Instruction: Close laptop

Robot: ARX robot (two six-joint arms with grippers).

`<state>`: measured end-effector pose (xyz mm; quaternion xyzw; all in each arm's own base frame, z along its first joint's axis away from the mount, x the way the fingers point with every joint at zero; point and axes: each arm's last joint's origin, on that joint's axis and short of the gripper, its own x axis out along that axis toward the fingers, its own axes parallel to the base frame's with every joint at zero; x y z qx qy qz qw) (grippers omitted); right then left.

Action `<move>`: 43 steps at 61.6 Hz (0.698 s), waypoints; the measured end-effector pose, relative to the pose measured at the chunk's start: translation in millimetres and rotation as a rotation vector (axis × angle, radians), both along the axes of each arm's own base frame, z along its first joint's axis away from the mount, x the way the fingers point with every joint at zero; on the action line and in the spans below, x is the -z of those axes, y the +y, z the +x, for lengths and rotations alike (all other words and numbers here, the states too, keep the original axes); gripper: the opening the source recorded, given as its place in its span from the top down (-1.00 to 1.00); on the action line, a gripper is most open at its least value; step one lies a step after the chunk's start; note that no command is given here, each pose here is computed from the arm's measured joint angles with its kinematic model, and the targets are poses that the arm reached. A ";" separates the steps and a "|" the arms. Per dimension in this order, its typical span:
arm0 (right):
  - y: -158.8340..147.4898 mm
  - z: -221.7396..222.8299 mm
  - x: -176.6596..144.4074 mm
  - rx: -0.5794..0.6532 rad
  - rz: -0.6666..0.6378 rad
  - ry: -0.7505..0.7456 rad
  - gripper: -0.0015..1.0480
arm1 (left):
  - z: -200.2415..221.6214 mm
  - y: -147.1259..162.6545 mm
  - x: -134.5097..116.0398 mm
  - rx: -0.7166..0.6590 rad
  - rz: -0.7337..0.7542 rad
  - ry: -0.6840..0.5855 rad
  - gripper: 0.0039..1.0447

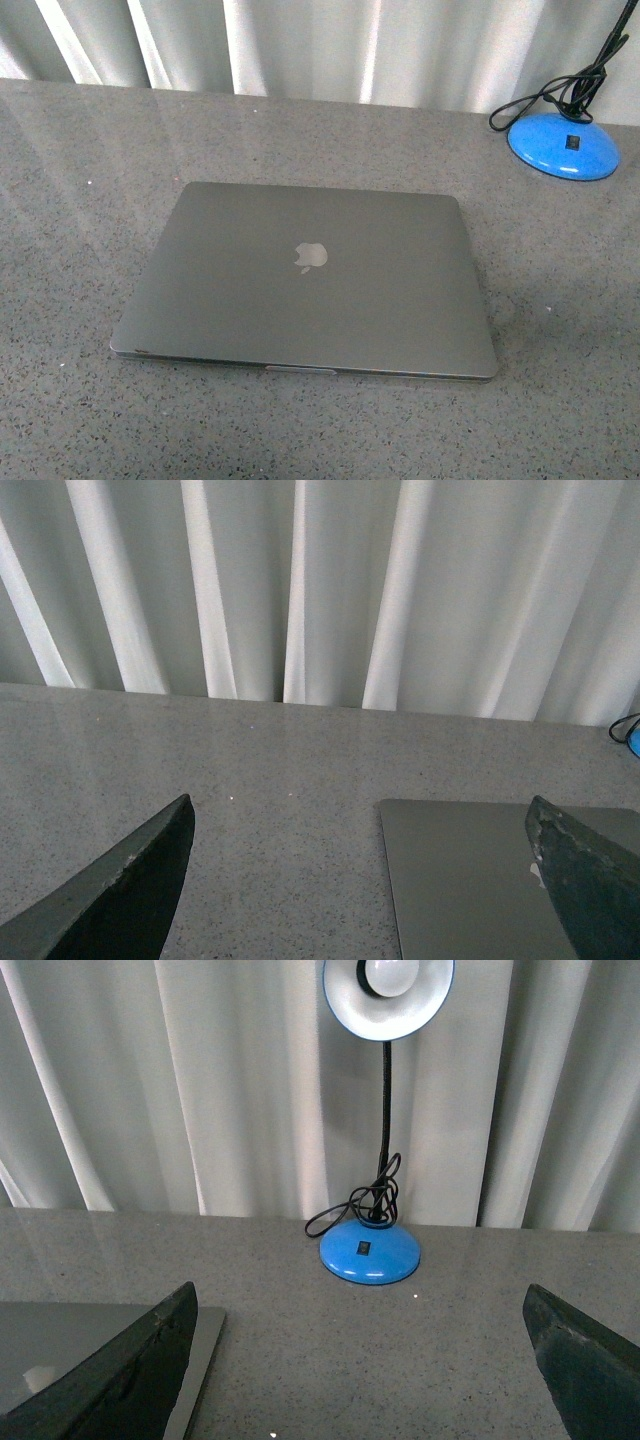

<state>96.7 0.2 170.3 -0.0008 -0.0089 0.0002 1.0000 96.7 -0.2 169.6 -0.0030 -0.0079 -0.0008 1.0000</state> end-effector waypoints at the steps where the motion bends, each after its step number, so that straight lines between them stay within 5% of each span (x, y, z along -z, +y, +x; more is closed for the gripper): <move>1: 0.0 0.0 0.0 0.000 0.000 0.000 -0.81 | 0.0 0.0 0.0 0.000 0.000 0.000 -0.87; 43: 0.0 0.0 0.0 0.000 0.000 0.000 -0.81 | 0.0 0.0 0.0 0.000 0.000 0.000 -0.87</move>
